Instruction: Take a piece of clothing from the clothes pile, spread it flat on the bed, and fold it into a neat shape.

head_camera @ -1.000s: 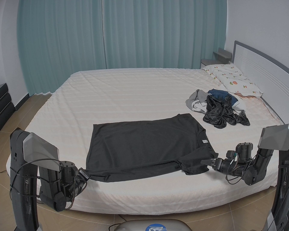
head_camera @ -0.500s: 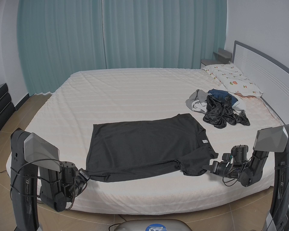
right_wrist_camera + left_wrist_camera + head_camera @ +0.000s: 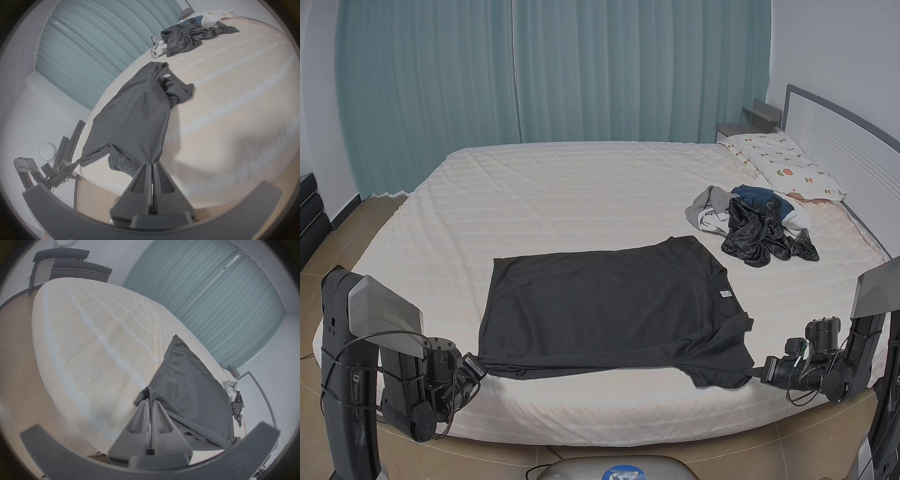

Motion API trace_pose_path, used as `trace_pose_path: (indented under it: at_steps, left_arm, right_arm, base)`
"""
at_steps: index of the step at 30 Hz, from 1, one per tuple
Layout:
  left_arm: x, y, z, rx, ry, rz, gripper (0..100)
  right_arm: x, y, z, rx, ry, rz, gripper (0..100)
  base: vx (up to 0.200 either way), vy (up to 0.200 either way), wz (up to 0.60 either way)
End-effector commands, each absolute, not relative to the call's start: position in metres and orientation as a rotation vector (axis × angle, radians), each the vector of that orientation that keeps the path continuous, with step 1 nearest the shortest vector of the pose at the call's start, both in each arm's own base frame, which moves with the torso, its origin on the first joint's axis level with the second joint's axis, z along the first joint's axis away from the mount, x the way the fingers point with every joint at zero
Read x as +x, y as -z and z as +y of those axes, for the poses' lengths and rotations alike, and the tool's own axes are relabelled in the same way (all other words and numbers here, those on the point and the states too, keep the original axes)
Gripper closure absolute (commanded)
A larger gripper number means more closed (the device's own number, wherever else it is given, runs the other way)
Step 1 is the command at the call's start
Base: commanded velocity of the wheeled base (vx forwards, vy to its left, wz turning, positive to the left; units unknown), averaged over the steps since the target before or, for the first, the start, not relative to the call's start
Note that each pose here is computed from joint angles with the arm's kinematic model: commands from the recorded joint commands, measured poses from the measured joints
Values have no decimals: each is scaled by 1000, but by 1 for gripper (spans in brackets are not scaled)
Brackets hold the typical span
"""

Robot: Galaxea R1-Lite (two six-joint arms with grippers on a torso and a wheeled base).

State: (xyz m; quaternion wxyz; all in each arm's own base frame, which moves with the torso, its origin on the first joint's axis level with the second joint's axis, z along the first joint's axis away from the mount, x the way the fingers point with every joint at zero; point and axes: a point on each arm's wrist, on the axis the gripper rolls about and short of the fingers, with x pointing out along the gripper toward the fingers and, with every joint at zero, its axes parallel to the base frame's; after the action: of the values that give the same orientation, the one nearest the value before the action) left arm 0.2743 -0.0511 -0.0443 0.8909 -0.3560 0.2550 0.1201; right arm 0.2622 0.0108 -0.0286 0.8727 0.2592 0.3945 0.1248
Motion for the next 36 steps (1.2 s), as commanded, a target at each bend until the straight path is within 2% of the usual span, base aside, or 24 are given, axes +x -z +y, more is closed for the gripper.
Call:
trace_pose_path:
  at_steps: [1,11,16,28,29,33,34,36]
  left_arm:
    - [259,36,-47,-655,-240,550,100]
    - [237,36,-46,-467,-212,636,100]
    - [237,38,-45,-429,-253,624,100]
    - [227,50,-51,-382,-240,697,100]
    - [227,51,-52,-380,-240,700,100]
    - [226,53,-54,-374,-234,710,100]
    - [226,53,-56,-373,-223,713,0]
    - [225,53,-57,-372,-220,715,0]
  right_arm:
    - [232,21,9,533,-257,840,100]
    - [203,21,10,494,-253,891,100]
    - [198,25,11,485,-234,956,100]
    - [191,33,16,447,-251,1044,100]
    - [191,35,16,447,-251,1051,0]
    - [193,37,16,448,-250,1043,0]
    - [195,35,15,455,-250,1019,0]
    - [197,32,14,465,-248,990,0]
  base:
    - [0,0,0]
    - [0,0,0]
    - [0,0,0]
    - [0,0,0]
    - [0,0,0]
    - [0,0,0]
    - [0,0,0]
    - [0,0,0]
